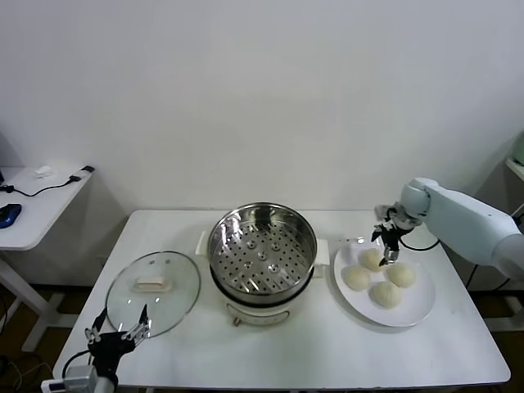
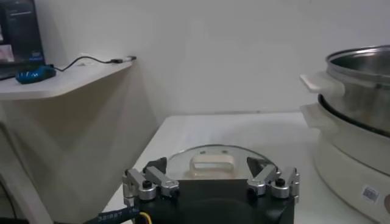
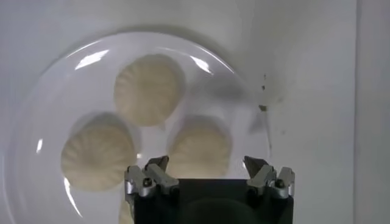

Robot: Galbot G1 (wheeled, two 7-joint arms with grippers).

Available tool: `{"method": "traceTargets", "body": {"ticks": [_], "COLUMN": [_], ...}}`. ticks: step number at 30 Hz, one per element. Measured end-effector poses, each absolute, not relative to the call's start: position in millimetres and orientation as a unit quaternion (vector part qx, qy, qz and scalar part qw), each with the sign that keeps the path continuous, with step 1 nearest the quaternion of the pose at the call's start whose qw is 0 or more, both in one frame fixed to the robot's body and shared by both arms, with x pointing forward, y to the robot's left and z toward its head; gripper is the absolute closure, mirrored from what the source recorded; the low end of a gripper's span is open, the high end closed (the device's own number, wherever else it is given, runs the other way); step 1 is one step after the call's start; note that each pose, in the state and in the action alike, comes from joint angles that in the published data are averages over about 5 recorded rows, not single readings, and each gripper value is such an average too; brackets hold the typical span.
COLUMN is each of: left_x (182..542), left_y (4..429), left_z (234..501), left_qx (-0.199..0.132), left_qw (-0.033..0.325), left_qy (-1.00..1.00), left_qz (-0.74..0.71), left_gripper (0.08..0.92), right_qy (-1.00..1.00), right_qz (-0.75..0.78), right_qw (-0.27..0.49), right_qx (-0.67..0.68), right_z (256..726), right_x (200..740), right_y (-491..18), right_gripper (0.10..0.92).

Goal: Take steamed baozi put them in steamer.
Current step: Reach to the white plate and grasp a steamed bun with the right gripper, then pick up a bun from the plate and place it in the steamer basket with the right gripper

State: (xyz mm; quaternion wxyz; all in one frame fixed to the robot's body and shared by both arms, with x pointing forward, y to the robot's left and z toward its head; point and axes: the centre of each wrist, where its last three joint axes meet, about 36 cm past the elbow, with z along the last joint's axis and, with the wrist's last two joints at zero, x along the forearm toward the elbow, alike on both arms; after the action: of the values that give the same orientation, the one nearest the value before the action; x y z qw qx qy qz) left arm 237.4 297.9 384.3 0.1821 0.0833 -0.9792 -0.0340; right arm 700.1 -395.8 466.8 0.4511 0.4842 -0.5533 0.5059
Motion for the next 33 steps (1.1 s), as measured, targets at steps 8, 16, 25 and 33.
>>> {"method": "traceTargets", "body": {"ticks": [8, 16, 25, 33], "left_x": [238, 238, 237, 239], "left_y": [297, 296, 296, 293], "left_z": [381, 381, 382, 383], "left_qx": [0.083, 0.084, 0.086, 0.082], "left_qw": [0.184, 0.187, 0.188, 0.187], "left_qy": [-0.979, -0.978, -0.978, -0.978], "left_qz": [-0.035, -0.037, -0.038, -0.041], "left_gripper": [0.177, 0.177, 0.177, 0.177], "right_qy": [-0.564, -0.564, -0.563, -0.545], "right_qz": [0.496, 0.495, 0.500, 0.541], "right_qw": [0.451, 0.455, 0.448, 0.393], "right_qx": [0.482, 0.479, 0.482, 0.506], "right_z": [454, 454, 473, 560], "right_x": [699, 699, 700, 722], "right_y": [-394, -398, -400, -367], "right_gripper": [0.238, 0.334, 0.385, 0.386]}}
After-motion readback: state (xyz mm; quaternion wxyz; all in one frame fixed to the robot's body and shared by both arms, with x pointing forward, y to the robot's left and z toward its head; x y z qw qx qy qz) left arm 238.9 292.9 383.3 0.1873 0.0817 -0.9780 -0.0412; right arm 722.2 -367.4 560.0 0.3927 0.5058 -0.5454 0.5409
